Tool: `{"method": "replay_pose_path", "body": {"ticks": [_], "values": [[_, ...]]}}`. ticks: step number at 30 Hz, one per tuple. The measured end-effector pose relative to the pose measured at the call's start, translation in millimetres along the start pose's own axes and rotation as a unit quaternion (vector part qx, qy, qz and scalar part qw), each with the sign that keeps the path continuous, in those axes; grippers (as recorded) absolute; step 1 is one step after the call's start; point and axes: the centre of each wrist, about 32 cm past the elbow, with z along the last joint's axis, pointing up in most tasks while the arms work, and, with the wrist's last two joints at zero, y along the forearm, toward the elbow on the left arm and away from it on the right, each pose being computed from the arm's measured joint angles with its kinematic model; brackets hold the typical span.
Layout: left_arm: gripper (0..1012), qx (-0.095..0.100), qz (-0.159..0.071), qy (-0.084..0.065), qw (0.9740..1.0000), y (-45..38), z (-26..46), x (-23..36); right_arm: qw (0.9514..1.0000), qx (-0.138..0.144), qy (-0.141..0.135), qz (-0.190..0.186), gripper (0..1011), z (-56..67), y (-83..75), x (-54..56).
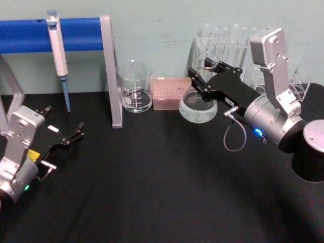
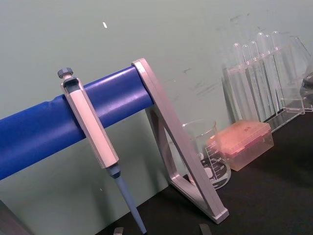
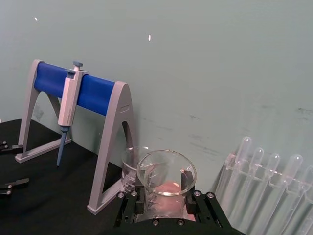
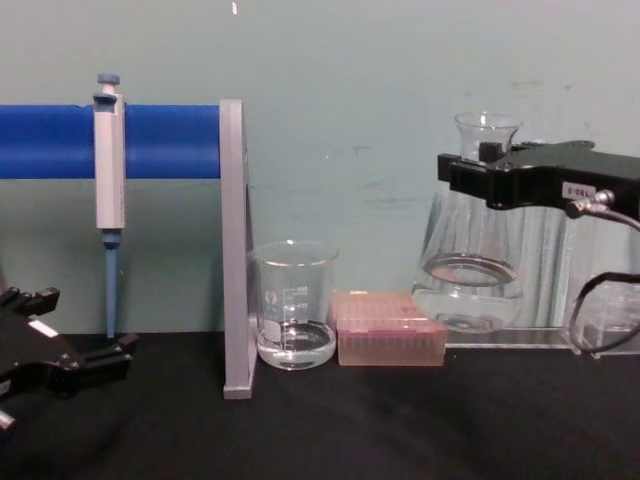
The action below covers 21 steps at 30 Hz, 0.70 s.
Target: Grasp the erlenmeyer flask with one hand, shake it three times, then place it back.
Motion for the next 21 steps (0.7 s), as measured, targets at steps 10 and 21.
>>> {"method": "replay_pose_path", "body": {"ticks": [10,21], "values": [[1001,0.0,0.0,0.0,1.0,0.0,0.0,0.0,0.9996,0.005,0.005,0.028,451,2.6,-0.5,-3.9],[1001,0.0,0.0,0.0,1.0,0.0,0.0,0.0,0.9955,0.01,0.019,0.093,451,7.3,-3.5,-6.1]]}}
